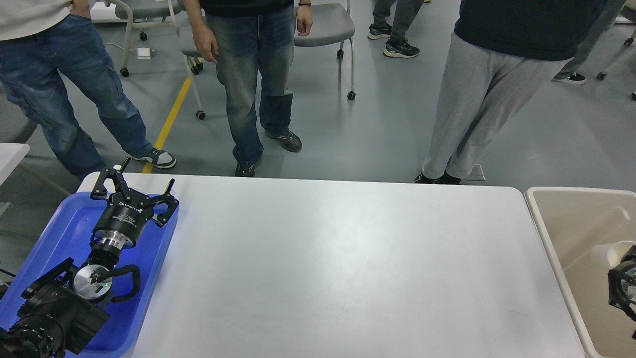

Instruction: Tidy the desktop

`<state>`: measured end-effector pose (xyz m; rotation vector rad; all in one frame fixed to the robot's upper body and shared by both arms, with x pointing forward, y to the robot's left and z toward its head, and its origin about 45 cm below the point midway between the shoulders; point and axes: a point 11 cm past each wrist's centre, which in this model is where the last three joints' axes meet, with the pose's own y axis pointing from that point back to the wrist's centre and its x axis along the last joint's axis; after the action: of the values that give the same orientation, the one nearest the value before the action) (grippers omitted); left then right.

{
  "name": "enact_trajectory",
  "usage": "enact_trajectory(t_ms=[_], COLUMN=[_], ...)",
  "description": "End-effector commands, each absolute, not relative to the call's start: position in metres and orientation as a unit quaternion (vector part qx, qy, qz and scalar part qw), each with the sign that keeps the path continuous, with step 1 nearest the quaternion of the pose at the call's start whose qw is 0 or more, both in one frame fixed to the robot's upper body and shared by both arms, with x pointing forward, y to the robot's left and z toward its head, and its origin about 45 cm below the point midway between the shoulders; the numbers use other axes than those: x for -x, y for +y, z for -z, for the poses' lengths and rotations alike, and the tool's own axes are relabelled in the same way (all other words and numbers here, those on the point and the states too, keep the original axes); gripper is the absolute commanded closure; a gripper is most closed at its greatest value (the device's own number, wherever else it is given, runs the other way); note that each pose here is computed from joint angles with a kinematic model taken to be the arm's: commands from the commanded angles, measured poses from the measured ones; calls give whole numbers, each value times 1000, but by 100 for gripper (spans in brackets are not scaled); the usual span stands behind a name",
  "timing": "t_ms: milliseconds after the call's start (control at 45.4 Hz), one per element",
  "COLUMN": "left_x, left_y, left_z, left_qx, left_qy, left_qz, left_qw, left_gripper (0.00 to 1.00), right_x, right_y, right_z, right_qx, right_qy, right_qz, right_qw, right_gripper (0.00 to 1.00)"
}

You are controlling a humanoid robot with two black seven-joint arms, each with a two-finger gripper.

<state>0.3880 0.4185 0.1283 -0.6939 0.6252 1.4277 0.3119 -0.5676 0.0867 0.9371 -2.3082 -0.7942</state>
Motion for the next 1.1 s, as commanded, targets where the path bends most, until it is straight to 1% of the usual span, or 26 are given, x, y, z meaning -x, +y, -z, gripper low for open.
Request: enact_trajectory(t_ms=[0, 22, 44, 88, 110, 154, 176, 220, 286, 440, 638, 814, 1079], left_x=[-388, -388, -388, -388, -388, -388, -388, -388, -388, -388, -388, -388, -388], left_y=[419, 419, 418, 418, 418, 418, 418, 418, 419, 419, 418, 418, 418], left_z=[-128, -128, -128, -128, -128, -128, -128, -128, -128, -128, -128, -128, -128], left_qx=[307, 307, 306, 306, 306, 306, 306, 306, 307, 307, 306, 306, 306], left_qy=[276, 276, 276, 276, 276, 276, 276, 276, 276, 276, 276, 276, 276], left_qz=[-630, -630, -630, -630, -630, -630, -630, -630, -630, -630, -630, -630, -630], left_qw=[658, 658, 658, 658, 658, 658, 658, 658, 658, 658, 658, 658, 658], left_gripper=[0, 0, 0, 0, 0, 0, 0, 0, 0, 0, 0, 0, 0], right_x=[-300, -299, -298, -297, -297, -295, -295, -295, -295, -296, -307, -347, -410], right_y=[-562, -561, -562, -562, -562, -562, -562, -562, -563, -565, -563, -555, -530], right_z=[-72, -71, -70, -69, -69, -67, -67, -67, -68, -71, -79, -109, -166], right_qx=[-331, -331, -330, -329, -330, -328, -328, -328, -326, -329, -339, -367, -448], right_qy=[-853, -852, -852, -852, -852, -852, -853, -853, -855, -854, -856, -860, -843], right_qz=[319, 320, 321, 320, 321, 323, 324, 324, 323, 314, 311, 296, 270], right_qw=[248, 248, 249, 250, 250, 248, 247, 243, 242, 252, 238, 194, 125], right_gripper=[100, 96, 84, 76, 67, 32, 23, 18, 0, 0, 0, 0, 0])
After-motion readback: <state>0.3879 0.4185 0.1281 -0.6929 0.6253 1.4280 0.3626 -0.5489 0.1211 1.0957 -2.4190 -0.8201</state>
